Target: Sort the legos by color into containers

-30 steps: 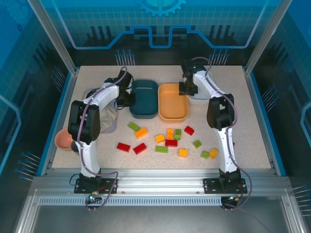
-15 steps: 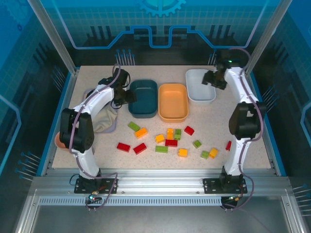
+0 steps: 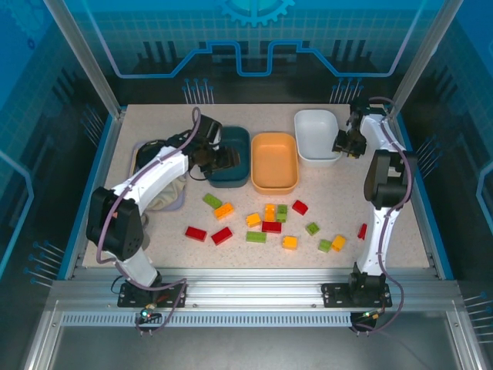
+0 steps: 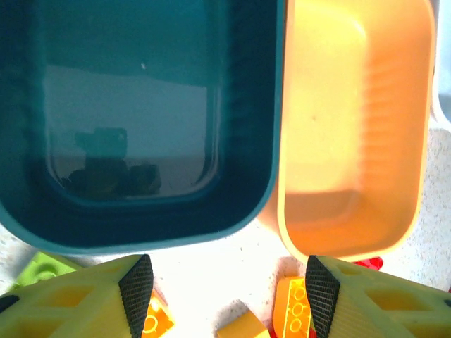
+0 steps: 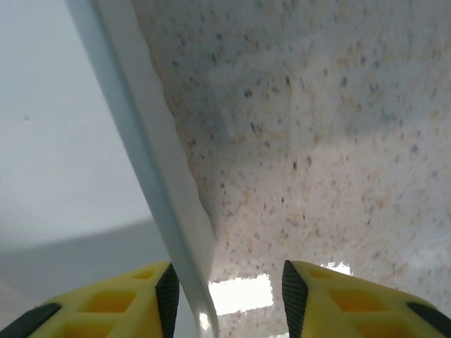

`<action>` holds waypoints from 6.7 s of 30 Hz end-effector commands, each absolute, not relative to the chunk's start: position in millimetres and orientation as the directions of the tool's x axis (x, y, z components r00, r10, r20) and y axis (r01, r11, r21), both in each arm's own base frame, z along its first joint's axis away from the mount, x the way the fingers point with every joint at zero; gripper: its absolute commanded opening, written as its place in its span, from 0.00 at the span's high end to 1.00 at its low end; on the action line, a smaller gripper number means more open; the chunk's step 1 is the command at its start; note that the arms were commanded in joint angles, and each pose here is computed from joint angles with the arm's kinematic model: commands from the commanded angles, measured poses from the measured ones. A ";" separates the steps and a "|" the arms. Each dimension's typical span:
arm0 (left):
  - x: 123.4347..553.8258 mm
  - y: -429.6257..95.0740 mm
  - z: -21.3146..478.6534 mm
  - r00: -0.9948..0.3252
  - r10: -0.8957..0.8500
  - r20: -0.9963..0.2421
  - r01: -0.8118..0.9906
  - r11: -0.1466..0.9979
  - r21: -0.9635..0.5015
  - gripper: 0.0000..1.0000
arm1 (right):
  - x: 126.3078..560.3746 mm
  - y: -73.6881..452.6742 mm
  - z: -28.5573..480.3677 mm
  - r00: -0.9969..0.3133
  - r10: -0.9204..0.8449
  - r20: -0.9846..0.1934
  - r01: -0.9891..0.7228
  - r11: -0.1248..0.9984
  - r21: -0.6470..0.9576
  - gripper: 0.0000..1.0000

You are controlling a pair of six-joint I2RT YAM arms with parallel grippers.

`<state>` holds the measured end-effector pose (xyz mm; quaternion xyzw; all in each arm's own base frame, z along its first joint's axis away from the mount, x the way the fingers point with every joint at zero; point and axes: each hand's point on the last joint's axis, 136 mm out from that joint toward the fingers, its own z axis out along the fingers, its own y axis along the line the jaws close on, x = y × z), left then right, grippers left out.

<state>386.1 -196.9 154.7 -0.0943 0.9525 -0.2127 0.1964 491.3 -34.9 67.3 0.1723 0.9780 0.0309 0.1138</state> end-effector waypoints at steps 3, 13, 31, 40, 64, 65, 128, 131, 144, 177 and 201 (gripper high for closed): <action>368.6 -213.2 163.5 -0.908 -0.292 -0.301 -0.107 0.854 -0.509 0.37 | 502.3 -29.3 63.5 -0.929 0.305 -0.209 0.293 0.952 0.088 0.73; 360.8 -209.1 171.8 -0.902 -0.298 -0.312 -0.108 0.856 -0.505 0.37 | 472.8 -38.1 69.0 -0.933 0.296 -0.207 0.303 0.953 -0.007 0.92; 321.0 -194.6 165.5 -0.897 -0.333 -0.292 -0.132 0.831 -0.541 0.37 | 380.7 -18.3 74.2 -0.972 0.144 -0.185 0.156 0.986 -0.051 0.94; 298.8 -186.7 166.1 -0.887 -0.356 -0.295 -0.142 0.817 -0.559 0.36 | 381.8 -9.9 88.8 -0.968 0.102 -0.228 0.127 0.987 -0.094 0.59; 237.6 -176.7 166.4 -0.821 -0.487 -0.299 -0.144 0.683 -0.716 0.03 | 280.8 130.7 43.2 -0.932 -0.346 -0.112 -0.347 0.938 -0.010 0.26; 237.7 -176.0 166.9 -0.819 -0.489 -0.299 -0.146 0.682 -0.717 0.03 | 282.4 130.8 39.6 -0.933 -0.344 -0.104 -0.344 0.939 -0.017 0.26; 276.8 -124.1 98.6 -0.657 -0.754 -0.030 -0.676 0.606 -0.419 0.21 | 407.0 100.3 177.7 -0.885 -0.032 -0.465 -0.064 0.996 0.054 0.36; 276.4 -134.0 99.0 -0.697 -0.716 -0.039 -0.634 0.640 -0.434 0.21 | 370.9 121.0 180.2 -0.872 -0.081 -0.482 -0.129 0.989 0.068 0.36; 277.3 -175.5 68.2 -0.825 -0.564 -0.028 -0.547 0.812 -0.205 0.01 | 236.6 208.8 148.1 -0.846 -0.290 -0.448 -0.422 0.877 0.230 0.17; 285.2 -183.7 13.5 -0.828 -0.558 -0.060 -0.554 0.830 -0.062 0.24 | 219.5 215.0 154.8 -0.838 -0.290 -0.462 -0.449 0.848 0.282 0.11; 387.2 -173.1 150.0 -0.814 -0.507 -0.285 -0.426 0.853 -0.301 0.39 | 270.1 207.4 224.9 -0.793 0.064 -0.606 -0.287 0.837 0.465 0.14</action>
